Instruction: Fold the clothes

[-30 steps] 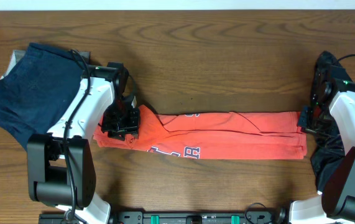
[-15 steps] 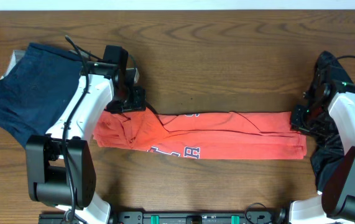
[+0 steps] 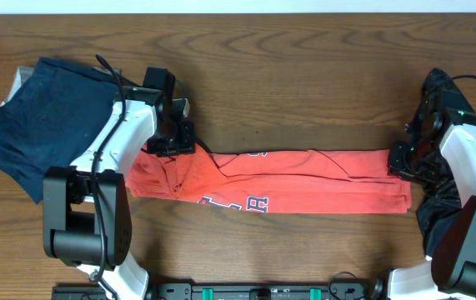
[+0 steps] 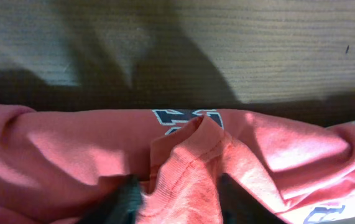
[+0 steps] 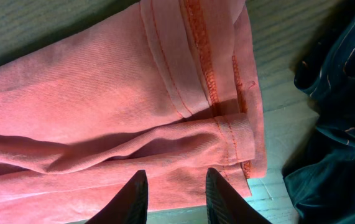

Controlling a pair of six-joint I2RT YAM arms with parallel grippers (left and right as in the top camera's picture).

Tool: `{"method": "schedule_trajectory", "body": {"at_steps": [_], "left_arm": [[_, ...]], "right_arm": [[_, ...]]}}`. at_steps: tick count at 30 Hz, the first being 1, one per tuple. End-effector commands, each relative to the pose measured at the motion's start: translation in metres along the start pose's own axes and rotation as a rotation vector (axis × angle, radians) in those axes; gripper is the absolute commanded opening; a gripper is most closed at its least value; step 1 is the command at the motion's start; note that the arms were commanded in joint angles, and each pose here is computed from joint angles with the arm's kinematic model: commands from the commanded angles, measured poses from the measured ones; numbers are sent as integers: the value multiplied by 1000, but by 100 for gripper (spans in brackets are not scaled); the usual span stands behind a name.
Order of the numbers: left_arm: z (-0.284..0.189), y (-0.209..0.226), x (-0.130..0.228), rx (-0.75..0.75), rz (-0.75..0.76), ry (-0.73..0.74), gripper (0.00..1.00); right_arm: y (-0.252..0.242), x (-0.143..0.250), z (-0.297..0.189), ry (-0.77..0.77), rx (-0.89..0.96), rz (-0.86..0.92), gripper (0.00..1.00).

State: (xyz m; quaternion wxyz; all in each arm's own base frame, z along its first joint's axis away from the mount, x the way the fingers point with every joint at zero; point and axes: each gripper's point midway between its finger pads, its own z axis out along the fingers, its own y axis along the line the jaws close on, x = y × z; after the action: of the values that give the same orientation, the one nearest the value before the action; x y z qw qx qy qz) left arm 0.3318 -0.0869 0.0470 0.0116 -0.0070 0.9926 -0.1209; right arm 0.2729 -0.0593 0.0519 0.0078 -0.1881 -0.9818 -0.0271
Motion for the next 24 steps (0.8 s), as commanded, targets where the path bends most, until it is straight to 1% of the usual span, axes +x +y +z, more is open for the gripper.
{"method": "schedule_trajectory", "body": {"at_steps": [1,2,3,5,7,10,12,14,18,21,24], "left_arm": [[2,0,3,8,1,11,45],[2,0,4,7,0,13,45],[3,0,5,7,-1,16,42],[4,1,7,6,-4,26,20],[5,1,10,5,-6,35,6],[-1,0,6,8,16,16,6],[-18,-2,-4,13,31,-26,6],[-45,-6,-19,22,36,-105,6],[-109,-17,-44,44,66,-308,6],[-136,-25,-44,55,90,-392,6],[-148,-29,-33,57,100,-400,6]], "right_arm": [[0,2,3,12,-2,-15,29],[0,2,3,12,-2,-15,29],[0,2,3,11,-2,-15,29],[0,2,3,10,-3,-15,29],[0,3,3,13,-2,-16,29],[0,3,3,15,-2,-16,29],[0,3,3,15,-2,-16,29],[-2,3,3,13,0,-12,29],[-2,2,3,12,2,-14,29],[-2,2,3,12,2,-14,29],[-2,2,3,11,2,-13,29]]}}
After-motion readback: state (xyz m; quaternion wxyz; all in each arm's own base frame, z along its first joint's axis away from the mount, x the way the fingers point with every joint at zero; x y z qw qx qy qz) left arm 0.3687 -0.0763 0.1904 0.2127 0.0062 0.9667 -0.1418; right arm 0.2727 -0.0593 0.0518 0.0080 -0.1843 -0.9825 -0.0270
